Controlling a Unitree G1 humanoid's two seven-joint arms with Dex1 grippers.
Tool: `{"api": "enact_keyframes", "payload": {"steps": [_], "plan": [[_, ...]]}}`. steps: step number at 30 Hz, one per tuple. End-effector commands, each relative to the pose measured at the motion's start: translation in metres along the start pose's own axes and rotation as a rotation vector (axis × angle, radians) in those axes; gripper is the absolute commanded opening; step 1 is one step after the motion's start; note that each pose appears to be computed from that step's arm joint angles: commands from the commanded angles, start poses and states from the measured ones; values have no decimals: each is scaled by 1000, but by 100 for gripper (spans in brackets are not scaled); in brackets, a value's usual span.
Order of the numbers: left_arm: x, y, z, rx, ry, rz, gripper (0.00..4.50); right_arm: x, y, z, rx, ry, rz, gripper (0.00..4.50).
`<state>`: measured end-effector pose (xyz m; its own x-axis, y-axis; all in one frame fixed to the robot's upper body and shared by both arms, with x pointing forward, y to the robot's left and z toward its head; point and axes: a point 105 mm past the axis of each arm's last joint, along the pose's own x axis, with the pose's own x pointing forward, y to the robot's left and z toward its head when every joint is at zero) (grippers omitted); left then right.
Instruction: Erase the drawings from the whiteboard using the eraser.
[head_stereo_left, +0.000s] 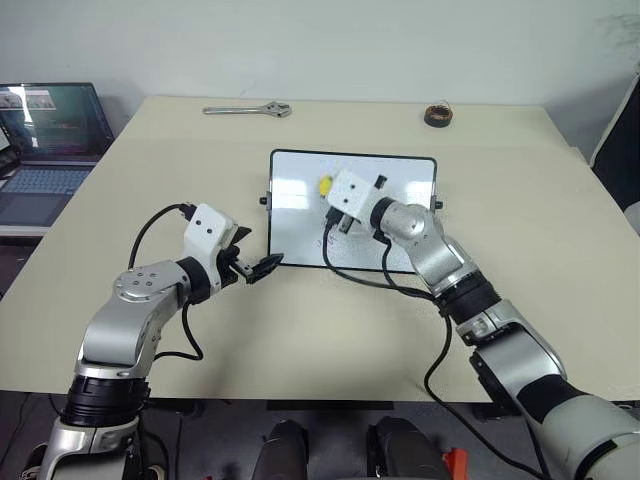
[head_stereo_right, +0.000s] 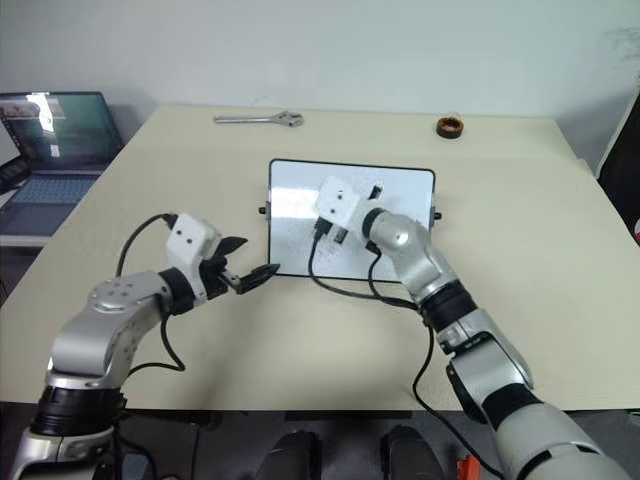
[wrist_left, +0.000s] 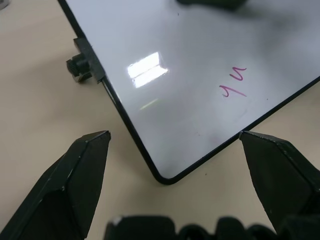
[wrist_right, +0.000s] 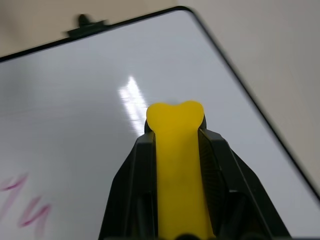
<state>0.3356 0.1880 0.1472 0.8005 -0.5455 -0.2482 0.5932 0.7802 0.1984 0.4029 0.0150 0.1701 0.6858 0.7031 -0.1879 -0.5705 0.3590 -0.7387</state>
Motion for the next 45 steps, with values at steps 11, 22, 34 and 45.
{"api": "enact_keyframes", "payload": {"steps": [11,22,34,45], "plan": [[1,-1,3,23,-32,-6,450,-21,-53,-41,112,126,-240,68],[3,-4,8,27,-41,-16,450,-32,-36,-69,156,205,-171,68],[-1,0,-2,12,-28,-4,450,-19,3,-29,152,82,-70,67],[-31,13,1,-78,-182,91,450,-115,-7,0,462,-130,-39,67]]}}
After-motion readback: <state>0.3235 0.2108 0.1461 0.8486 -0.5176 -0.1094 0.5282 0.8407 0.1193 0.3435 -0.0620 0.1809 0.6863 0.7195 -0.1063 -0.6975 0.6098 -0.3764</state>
